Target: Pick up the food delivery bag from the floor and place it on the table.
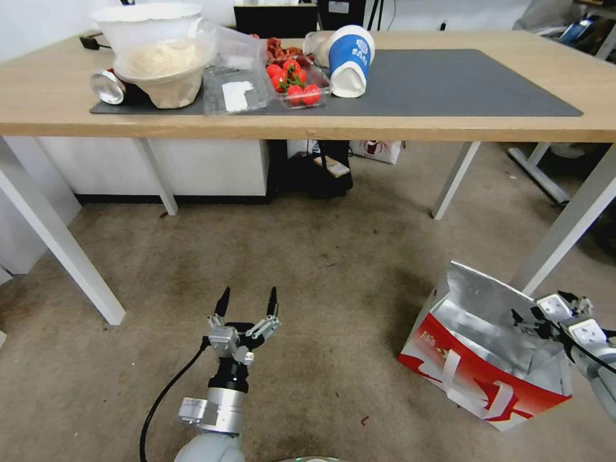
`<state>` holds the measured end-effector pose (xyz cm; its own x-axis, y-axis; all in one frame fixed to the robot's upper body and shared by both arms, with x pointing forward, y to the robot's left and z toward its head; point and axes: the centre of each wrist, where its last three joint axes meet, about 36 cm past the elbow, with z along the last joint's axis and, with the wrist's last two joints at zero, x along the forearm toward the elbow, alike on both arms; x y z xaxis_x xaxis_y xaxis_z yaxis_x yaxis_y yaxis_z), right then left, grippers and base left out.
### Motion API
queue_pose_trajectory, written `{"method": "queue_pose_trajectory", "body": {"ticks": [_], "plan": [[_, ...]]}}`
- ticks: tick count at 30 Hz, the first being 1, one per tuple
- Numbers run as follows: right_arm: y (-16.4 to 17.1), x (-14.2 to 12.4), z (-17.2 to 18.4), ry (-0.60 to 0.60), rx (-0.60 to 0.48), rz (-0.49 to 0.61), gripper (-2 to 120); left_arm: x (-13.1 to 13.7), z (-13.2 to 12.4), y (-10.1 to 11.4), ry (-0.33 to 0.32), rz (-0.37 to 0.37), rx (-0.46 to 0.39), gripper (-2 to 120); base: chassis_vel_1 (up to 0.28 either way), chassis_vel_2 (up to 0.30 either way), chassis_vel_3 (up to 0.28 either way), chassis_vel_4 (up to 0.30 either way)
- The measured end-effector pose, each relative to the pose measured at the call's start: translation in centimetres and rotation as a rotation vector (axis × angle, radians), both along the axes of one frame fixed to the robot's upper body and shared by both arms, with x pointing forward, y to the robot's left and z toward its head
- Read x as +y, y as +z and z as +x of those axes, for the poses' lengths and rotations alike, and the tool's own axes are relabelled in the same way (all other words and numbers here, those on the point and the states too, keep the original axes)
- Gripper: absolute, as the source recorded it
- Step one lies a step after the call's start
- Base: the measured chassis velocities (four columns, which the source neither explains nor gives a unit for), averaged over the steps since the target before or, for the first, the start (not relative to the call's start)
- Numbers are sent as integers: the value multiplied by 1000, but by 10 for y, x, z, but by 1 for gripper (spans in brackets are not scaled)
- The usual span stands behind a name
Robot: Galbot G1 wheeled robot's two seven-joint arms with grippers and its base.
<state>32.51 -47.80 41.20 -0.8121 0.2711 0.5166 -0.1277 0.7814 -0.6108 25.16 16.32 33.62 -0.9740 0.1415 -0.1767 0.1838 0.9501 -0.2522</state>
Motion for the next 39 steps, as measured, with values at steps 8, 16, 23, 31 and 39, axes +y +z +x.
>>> {"method": "queue_pose_trajectory", "body": {"ticks": [8,16,23,31,39], "plan": [[-22,-20,5,-57,7,-8,100,-6,2,-3,-21,8,6,100,0,0,0,0],[-34,-24,10,-79,15,2,100,-12,6,-1,-39,7,18,100,0,0,0,0],[-39,-26,16,-96,22,11,100,-13,11,-2,-44,11,20,100,0,0,0,0],[-53,-31,18,-94,71,45,93,-12,15,-4,-43,15,22,100,0,0,0,0],[-61,-31,22,-65,84,93,61,-5,18,-2,-47,46,24,100,0,0,0,0]]}}
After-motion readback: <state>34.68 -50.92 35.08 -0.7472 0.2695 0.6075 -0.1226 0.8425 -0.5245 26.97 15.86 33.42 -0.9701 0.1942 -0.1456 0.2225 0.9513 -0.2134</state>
